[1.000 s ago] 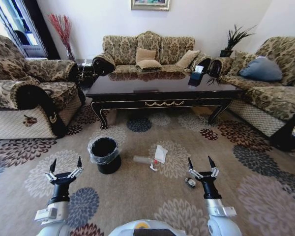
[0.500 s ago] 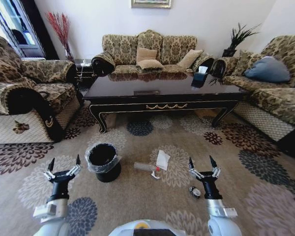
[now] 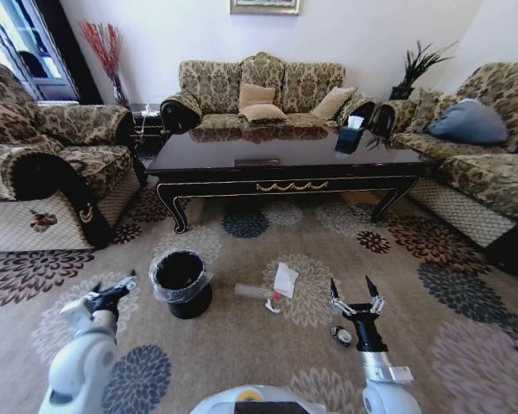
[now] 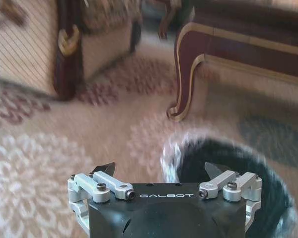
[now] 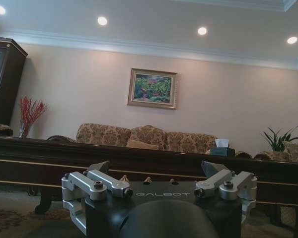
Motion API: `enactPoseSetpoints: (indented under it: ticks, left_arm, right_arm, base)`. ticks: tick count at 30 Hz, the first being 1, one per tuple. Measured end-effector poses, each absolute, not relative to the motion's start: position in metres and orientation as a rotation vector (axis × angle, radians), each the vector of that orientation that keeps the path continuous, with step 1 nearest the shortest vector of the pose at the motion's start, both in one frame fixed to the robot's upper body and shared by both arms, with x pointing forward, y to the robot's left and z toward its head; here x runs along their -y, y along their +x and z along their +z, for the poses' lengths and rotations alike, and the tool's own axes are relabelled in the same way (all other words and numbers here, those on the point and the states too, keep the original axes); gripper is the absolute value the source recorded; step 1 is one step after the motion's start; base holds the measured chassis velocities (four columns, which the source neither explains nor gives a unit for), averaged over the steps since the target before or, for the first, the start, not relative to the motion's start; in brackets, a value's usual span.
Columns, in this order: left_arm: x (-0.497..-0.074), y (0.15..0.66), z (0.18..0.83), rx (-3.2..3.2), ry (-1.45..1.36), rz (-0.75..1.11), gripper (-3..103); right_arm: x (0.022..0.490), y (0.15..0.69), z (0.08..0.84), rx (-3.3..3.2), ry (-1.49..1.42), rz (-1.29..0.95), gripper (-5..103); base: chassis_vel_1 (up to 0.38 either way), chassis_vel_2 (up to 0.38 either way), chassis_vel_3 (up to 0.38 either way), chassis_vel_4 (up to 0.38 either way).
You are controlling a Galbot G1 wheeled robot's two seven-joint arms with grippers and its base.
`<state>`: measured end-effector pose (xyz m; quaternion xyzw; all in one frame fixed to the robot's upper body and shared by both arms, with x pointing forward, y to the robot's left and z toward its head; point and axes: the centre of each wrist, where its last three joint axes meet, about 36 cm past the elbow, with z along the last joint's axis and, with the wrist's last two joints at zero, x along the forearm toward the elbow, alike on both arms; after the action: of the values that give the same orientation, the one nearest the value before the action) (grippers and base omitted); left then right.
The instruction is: Move to the front of the table and pick up the trash from the floor, then place it into the trash bin.
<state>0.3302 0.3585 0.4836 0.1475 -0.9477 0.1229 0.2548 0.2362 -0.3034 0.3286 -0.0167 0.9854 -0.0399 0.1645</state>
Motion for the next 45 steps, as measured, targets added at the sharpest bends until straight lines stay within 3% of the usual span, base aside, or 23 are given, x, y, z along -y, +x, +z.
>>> enactPoseSetpoints:
  ticks: [5, 18, 45]
  left_arm:
    - [-0.381, 0.355, 0.473, 2.537, 0.390, 0.352, 100]
    - [-0.399, 0.423, 0.455, 2.469, 0.315, 0.638, 100]
    - [-0.391, 0.449, 0.399, 2.338, 0.338, 0.724, 100]
  right_arm:
    - [0.299, 0.240, 0.321, -2.821, -0.079, -0.102, 100]
    - [0.300, 0.238, 0.309, -2.849, -0.068, -0.113, 100]
    - [0.294, 0.240, 0.295, -2.873, -0.092, -0.119, 100]
  base:
    - [0.000, 0.000, 0.000, 0.000]
    - [0.000, 0.000, 0.000, 0.000]
    - [0.000, 0.000, 0.000, 0.000]
